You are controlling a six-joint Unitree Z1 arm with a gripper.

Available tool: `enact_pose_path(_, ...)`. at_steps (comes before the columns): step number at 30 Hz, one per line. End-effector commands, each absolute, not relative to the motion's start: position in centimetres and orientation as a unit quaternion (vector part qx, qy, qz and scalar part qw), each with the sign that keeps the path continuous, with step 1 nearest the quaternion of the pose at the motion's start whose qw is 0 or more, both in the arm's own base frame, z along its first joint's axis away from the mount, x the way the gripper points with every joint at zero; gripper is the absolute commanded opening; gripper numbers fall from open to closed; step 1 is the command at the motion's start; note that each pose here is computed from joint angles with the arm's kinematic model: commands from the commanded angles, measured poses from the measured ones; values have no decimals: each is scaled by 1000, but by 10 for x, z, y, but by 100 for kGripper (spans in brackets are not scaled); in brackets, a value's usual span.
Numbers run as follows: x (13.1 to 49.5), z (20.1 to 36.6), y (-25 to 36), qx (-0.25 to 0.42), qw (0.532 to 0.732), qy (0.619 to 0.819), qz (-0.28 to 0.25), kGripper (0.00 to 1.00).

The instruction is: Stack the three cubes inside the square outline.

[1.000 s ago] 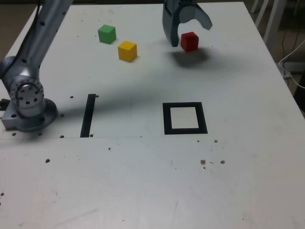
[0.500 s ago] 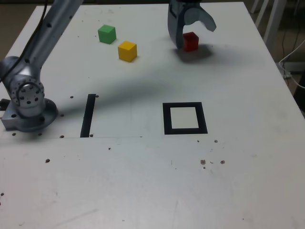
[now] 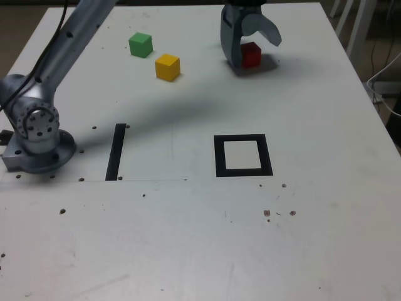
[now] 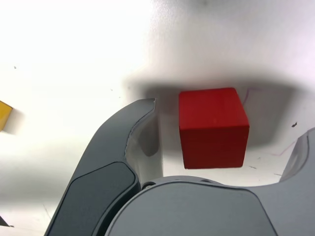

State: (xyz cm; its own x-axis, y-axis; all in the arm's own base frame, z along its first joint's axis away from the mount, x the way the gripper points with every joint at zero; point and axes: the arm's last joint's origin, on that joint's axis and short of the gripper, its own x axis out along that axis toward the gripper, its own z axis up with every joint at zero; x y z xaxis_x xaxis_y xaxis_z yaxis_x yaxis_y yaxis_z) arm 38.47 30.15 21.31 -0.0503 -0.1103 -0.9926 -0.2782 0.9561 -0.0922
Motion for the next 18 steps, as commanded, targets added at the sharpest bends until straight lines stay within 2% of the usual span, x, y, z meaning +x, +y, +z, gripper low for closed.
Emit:
enact_pose_path(1,385,209,305,-134,675,723,64,89)
enact_pose_path(5,385,208,306,-131,673,725,67,78)
enact_pose_path(14,389,210,303,-113,673,728,69,38)
enact_pose_path(18,390,210,301,-107,671,730,67,32)
